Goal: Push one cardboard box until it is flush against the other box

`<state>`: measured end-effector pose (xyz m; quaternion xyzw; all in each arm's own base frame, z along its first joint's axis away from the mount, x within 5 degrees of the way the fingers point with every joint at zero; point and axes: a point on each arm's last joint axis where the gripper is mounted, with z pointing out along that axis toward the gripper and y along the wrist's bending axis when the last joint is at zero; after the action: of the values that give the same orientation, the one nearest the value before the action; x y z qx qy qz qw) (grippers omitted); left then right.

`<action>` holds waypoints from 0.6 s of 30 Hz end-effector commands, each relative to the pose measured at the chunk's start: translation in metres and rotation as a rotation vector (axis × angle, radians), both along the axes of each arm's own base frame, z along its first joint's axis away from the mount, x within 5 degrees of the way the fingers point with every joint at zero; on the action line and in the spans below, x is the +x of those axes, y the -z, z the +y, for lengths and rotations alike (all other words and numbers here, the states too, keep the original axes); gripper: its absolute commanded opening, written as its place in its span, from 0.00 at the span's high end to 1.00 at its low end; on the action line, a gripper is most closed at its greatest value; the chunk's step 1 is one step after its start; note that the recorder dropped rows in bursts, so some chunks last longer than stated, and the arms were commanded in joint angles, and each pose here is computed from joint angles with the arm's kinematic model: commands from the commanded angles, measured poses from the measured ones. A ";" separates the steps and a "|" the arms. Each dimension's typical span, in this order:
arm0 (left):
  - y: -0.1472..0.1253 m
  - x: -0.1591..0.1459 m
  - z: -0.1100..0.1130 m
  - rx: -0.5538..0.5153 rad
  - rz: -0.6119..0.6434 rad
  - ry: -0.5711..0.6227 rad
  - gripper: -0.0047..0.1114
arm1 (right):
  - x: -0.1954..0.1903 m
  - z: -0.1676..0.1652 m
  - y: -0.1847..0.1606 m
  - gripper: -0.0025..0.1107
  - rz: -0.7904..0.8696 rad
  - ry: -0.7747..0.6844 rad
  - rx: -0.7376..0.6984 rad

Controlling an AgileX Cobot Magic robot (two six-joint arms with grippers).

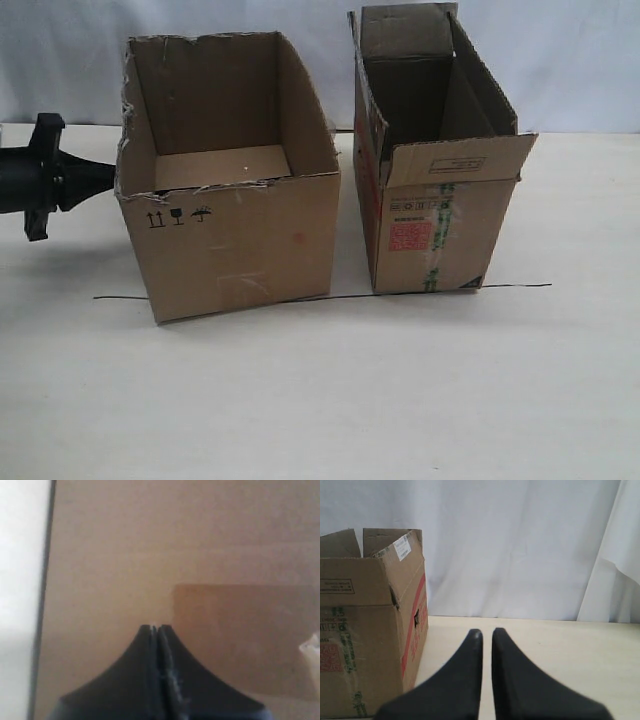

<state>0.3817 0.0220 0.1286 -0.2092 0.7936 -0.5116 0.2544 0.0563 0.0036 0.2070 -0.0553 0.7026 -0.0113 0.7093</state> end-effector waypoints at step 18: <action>-0.011 0.039 -0.044 0.044 -0.088 0.086 0.96 | 0.000 0.000 0.001 0.93 0.000 0.000 0.002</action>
<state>0.4181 -0.0205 0.1390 -0.1407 0.8021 -0.5145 0.2686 0.0563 0.0036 0.2070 -0.0553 0.7026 -0.0113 0.7093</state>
